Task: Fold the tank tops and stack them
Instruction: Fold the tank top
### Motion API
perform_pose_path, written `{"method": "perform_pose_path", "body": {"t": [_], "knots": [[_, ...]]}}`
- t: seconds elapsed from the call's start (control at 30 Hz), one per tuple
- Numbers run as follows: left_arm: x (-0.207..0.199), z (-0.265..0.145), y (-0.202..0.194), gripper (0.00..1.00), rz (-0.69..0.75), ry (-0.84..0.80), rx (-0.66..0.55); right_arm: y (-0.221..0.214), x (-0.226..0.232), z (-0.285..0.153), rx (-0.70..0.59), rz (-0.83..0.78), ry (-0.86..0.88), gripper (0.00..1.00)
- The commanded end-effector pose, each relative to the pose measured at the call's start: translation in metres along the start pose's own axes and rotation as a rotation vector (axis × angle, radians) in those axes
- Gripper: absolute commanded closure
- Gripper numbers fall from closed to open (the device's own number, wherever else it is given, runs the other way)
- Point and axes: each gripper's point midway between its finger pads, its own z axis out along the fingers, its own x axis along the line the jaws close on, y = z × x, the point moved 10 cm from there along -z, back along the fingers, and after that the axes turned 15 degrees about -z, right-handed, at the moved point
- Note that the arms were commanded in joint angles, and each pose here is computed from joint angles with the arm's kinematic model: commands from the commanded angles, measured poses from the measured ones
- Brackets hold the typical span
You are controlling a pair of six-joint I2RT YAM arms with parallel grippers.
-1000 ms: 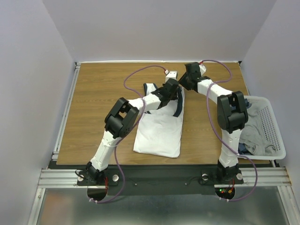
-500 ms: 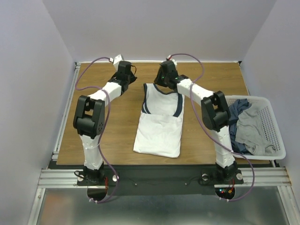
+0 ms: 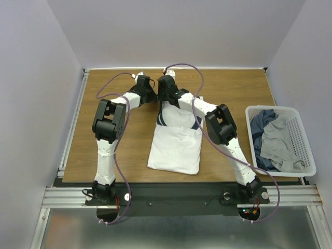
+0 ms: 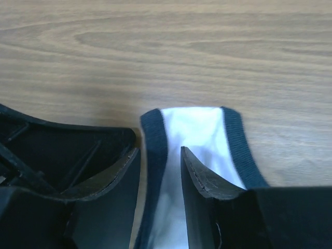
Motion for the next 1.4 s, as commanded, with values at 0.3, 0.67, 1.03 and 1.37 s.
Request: {"method": "perform_pose_path", "body": {"t": [0.3, 0.67, 1.03, 1.37], "knots": [[-0.029, 0.01, -0.002, 0.79, -0.027, -0.251, 0.087, 0.034, 0.001, -0.004, -0.12, -0.003, -0.122, 0.69], [-0.04, 0.003, -0.003, 0.78, -0.019, -0.318, 0.087, 0.027, -0.011, 0.002, -0.096, 0.058, -0.127, 0.67], [-0.042, -0.001, -0.015, 0.78, -0.012, -0.343, 0.112, 0.027, -0.023, 0.007, -0.081, 0.14, -0.112, 0.5], [-0.045, -0.006, -0.022, 0.78, -0.02, -0.372, 0.137, 0.016, -0.026, 0.015, -0.049, 0.192, -0.095, 0.73]]}}
